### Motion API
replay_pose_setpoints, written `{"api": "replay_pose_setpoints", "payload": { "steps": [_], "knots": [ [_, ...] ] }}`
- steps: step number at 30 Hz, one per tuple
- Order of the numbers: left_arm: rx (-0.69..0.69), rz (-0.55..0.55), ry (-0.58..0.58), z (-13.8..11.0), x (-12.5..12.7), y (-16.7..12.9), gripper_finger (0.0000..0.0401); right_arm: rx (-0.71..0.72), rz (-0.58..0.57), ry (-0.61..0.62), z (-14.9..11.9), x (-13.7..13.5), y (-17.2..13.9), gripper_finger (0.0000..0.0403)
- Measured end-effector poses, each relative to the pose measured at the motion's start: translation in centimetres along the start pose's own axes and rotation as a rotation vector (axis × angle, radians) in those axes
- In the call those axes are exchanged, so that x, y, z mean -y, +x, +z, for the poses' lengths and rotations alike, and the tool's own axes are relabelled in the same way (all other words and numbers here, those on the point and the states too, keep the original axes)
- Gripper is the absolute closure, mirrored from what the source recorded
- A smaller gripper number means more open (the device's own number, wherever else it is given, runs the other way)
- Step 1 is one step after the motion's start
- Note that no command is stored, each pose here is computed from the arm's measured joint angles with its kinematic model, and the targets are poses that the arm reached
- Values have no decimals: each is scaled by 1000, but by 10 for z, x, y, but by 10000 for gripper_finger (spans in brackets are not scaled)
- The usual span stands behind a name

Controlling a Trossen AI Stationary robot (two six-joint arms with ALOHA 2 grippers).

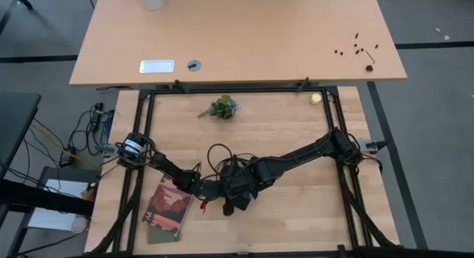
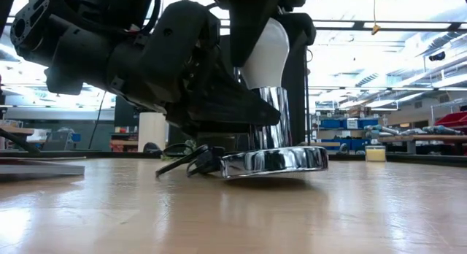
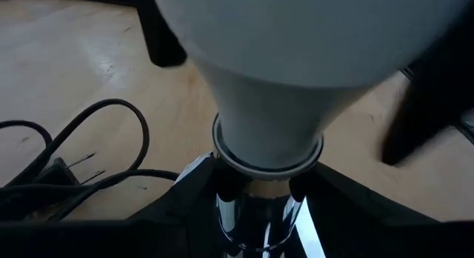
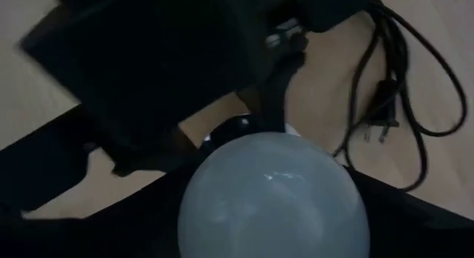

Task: Screw lightbulb
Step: Insert the white lightbulb into the lamp socket

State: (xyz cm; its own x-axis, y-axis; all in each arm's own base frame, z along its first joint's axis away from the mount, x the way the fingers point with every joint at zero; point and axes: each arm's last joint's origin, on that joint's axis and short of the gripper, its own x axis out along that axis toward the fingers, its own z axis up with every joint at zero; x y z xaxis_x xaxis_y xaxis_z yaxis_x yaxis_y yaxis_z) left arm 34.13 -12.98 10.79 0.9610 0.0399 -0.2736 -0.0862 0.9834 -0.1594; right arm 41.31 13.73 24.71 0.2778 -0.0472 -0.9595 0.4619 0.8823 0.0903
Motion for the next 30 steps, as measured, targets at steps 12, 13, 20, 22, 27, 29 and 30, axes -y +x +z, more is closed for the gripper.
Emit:
{"api": "replay_pose_setpoints", "payload": {
  "steps": [12, 13, 20, 22, 27, 29, 30],
  "knots": [
    [9, -3, -3, 3, 1, 0, 213, -33, 65, -156, -3, 7, -26, 74],
    [6, -1, -3, 2, 0, 0, 213, -22, 58, -167, -5, 7, -30, 74],
    [-4, 1, -2, 1, 0, 0, 213, -22, 14, -243, -12, 6, -34, 75],
    [-18, 9, 3, -1, -1, 0, 213, -62, -15, -250, -16, 8, -35, 77],
    [-33, 14, 12, -2, -1, 0, 213, -97, -41, -264, -26, 10, -44, 78],
    [-38, 15, 14, -3, -1, 0, 213, -89, -44, -275, -30, 7, -46, 78],
    [-40, 15, 15, -3, -1, 0, 213, -88, -52, -281, -32, 6, -48, 78]
  ]
}}
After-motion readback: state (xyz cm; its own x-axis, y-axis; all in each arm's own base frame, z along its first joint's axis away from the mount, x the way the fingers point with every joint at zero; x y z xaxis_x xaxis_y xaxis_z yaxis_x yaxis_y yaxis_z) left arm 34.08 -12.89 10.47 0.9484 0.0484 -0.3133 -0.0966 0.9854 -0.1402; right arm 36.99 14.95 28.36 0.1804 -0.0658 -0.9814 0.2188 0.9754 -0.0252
